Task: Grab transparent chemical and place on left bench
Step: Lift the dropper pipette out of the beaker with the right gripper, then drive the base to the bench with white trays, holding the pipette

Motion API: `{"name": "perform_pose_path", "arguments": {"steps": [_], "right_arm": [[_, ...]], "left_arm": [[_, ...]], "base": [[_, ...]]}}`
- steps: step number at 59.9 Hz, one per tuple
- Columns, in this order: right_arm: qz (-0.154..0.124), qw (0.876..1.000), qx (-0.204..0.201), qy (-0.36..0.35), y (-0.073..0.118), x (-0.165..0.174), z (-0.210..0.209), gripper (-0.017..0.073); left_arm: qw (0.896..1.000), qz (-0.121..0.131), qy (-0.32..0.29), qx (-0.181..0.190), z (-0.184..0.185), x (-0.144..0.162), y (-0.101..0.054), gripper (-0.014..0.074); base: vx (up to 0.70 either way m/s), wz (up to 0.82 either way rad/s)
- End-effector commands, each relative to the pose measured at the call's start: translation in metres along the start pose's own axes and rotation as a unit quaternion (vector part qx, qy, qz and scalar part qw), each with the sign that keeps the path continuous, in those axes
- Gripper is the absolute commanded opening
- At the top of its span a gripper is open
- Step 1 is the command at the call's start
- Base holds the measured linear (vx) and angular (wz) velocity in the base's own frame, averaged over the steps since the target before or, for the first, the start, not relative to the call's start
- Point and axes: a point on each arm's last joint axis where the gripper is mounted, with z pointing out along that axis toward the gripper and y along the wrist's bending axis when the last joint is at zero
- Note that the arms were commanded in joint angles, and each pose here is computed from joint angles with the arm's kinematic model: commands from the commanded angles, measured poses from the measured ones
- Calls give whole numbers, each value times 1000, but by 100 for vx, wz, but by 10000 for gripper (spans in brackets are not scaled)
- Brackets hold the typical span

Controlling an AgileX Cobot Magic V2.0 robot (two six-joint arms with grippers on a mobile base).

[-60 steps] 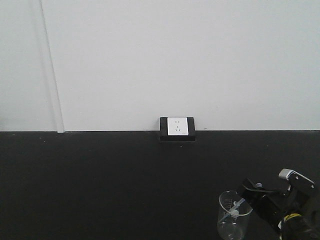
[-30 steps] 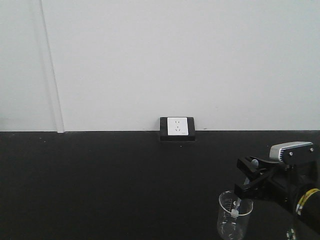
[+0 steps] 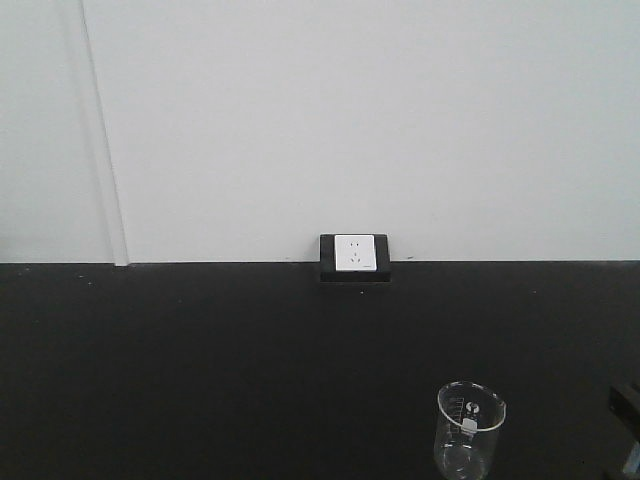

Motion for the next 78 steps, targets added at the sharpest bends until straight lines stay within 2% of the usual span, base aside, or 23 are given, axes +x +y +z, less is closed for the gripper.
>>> {"name": "perform_pose_path", "arguments": {"steps": [1, 12, 18, 78], "right_arm": [[-7, 998, -13, -60, 4, -7, -22, -3], [-56, 994, -6, -93, 6, -6, -42, -3], [-65, 992, 0, -105, 6, -9, -49, -3], [-65, 991, 0, -114, 6, -10, -52, -3]], "left_arm": [[999, -4, -41, -1, -1, -3, 0, -3], [999, -4, -41, -1, -1, -3, 0, -3], [999, -4, -41, -1, -1, -3, 0, -3], [999, -4, -41, -1, -1, -3, 0, -3]], "base": [[0, 0], [0, 0], [0, 0], [-3, 2]]}}
